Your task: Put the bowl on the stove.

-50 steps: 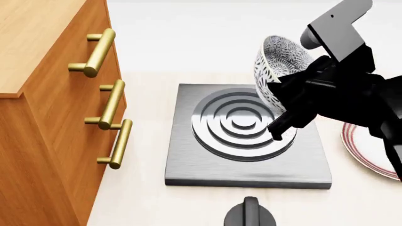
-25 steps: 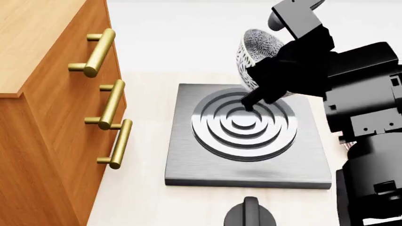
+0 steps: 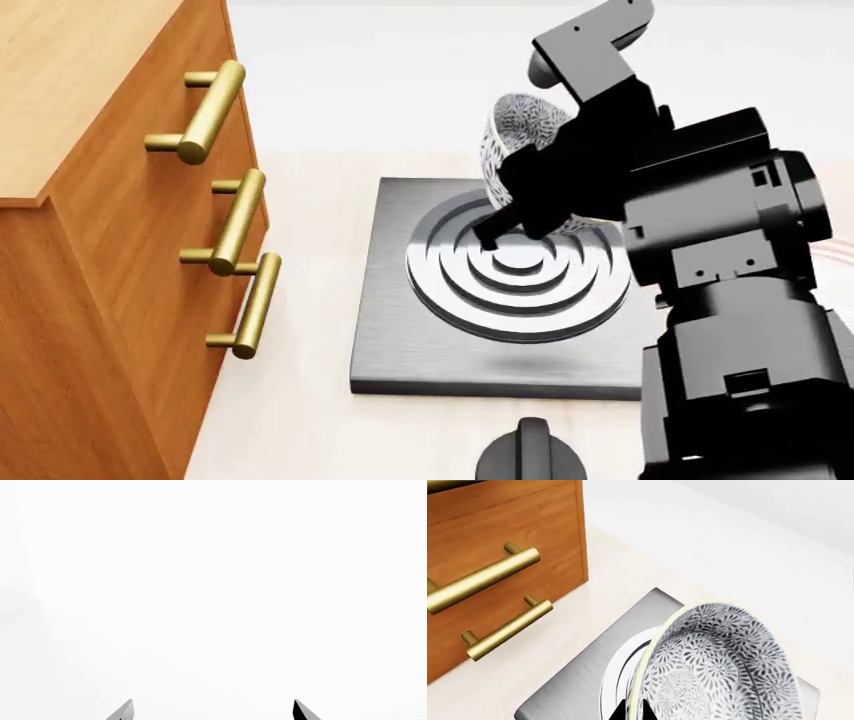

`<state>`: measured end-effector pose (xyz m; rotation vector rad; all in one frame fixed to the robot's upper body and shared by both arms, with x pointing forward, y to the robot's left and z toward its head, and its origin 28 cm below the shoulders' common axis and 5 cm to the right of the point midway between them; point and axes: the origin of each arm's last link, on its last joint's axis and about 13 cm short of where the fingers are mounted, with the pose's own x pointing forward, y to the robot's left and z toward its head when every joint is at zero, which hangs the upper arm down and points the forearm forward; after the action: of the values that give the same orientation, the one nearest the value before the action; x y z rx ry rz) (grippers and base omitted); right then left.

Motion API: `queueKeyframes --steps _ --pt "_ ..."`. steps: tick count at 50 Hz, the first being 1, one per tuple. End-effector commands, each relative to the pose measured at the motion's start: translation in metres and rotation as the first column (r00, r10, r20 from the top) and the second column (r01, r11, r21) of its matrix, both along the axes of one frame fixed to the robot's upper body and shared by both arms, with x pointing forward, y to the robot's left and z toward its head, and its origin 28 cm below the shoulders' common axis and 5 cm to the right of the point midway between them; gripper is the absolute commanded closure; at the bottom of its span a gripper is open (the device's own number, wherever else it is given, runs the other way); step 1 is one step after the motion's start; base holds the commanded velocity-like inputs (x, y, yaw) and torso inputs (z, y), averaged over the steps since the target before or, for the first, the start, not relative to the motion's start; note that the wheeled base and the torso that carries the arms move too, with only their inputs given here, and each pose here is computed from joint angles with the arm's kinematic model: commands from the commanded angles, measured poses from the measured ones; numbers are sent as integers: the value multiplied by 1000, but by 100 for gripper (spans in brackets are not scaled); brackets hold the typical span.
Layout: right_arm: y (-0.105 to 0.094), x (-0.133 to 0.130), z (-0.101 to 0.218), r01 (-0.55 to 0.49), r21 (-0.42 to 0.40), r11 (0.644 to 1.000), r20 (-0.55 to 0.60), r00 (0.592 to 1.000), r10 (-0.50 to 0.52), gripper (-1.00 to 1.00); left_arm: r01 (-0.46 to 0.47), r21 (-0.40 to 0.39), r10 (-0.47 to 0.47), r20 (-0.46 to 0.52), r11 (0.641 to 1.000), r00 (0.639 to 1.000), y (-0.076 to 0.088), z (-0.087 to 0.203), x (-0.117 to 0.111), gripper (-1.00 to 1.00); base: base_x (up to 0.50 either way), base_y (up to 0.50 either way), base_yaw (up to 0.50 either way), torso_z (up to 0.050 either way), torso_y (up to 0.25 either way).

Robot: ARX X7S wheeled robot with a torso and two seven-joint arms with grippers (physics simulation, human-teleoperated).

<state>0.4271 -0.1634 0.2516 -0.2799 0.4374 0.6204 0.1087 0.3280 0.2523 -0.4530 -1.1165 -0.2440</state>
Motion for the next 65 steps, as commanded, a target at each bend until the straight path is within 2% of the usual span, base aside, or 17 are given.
queueKeyframes --steps 1,12,23,25,31,48,51,58,65 --pt "5 1 3 10 19 1000 17 1000 -10 100 -39 14 39 -8 999 999 0 -2 2 -100 0 0 0 0 0" --pt "6 1 2 17 31 999 22 1000 -18 100 -91 6 91 -9 996 996 2 -2 3 -100 0 0 0 0 -46" --pt "6 1 2 19 41 999 23 1000 -20 100 -77 -3 77 -11 997 997 2 -2 3 -100 0 0 0 0 -236" --pt "6 1 2 19 41 999 22 1000 -20 100 -67 -26 66 -19 997 998 3 -1 4 -100 0 0 0 0 -11" --pt "6 1 2 22 42 999 24 999 -23 100 -66 -30 65 -21 997 998 3 -1 4 -100 0 0 0 0 0" --pt "11 2 -1 46 56 997 47 998 -49 100 -93 13 93 -8 996 996 1 -3 4 -100 0 0 0 0 -49" --pt "12 2 0 49 57 997 54 997 -53 100 -83 -17 83 -15 996 996 2 -3 4 -100 0 0 0 0 -158" --pt "14 3 -4 104 47 993 80 991 -107 100 -73 -18 73 -25 997 997 2 -3 4 -100 0 0 0 0 0" --pt "16 3 -5 105 48 993 79 991 -108 100 -70 -18 70 -24 997 997 2 -3 4 -100 0 0 0 0 0"
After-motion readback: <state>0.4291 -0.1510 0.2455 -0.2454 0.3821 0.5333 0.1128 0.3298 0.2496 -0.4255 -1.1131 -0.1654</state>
